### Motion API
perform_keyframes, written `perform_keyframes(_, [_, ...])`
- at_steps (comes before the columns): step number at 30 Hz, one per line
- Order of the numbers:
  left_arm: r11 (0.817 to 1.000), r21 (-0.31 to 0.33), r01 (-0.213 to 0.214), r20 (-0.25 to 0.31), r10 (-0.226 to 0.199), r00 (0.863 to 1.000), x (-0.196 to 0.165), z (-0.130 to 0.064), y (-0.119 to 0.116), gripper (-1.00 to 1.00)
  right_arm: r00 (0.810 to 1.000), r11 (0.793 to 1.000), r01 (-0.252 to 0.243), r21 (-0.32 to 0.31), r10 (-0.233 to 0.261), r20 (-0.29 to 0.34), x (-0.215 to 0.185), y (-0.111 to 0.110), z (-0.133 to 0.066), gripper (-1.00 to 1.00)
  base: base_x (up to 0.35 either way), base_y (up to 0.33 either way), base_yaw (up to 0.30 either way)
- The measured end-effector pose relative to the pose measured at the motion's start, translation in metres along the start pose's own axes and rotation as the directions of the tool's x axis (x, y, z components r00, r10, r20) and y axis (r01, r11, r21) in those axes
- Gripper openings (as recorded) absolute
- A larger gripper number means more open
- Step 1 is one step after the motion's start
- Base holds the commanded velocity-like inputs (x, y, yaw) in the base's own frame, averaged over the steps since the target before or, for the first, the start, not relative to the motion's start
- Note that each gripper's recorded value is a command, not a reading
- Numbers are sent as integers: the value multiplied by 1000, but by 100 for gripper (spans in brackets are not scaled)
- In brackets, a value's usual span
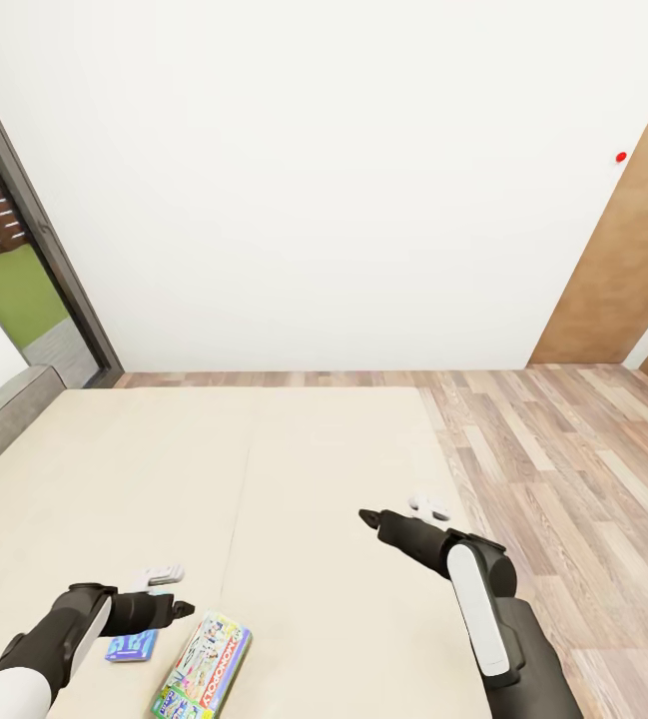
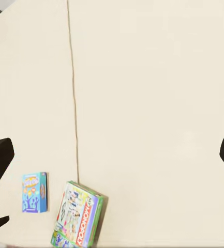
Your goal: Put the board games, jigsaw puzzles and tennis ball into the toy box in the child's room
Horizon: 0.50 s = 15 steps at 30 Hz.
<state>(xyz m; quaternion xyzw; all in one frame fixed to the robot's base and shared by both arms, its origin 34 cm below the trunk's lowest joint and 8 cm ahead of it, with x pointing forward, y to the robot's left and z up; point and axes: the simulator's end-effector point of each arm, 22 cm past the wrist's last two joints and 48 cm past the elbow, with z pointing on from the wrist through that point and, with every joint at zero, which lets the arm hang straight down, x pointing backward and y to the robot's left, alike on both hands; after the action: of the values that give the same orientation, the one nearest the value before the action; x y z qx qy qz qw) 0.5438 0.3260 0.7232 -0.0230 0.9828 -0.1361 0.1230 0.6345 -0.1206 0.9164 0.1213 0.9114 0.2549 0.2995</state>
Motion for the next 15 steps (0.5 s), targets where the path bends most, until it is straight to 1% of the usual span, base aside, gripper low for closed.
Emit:
perform_keyframes(4, [1000, 8, -5, 12, 5, 1000, -5, -3, -1, 100, 1000, 1000, -1, -7, 1, -13, 3, 3, 0, 100, 0, 0, 0])
perform_keyframes(9, [999, 35, -24, 52, 22, 998, -28, -13, -10, 100, 999, 1000, 6, -15, -7, -48, 10, 8, -1, 100, 0, 0, 0])
perform_keyframes(15, [999, 44, -27, 55, 24, 998, -33, -16, -15, 100, 997, 1000, 14, -22, -16, -81, 15, 11, -4, 100, 0, 0, 0])
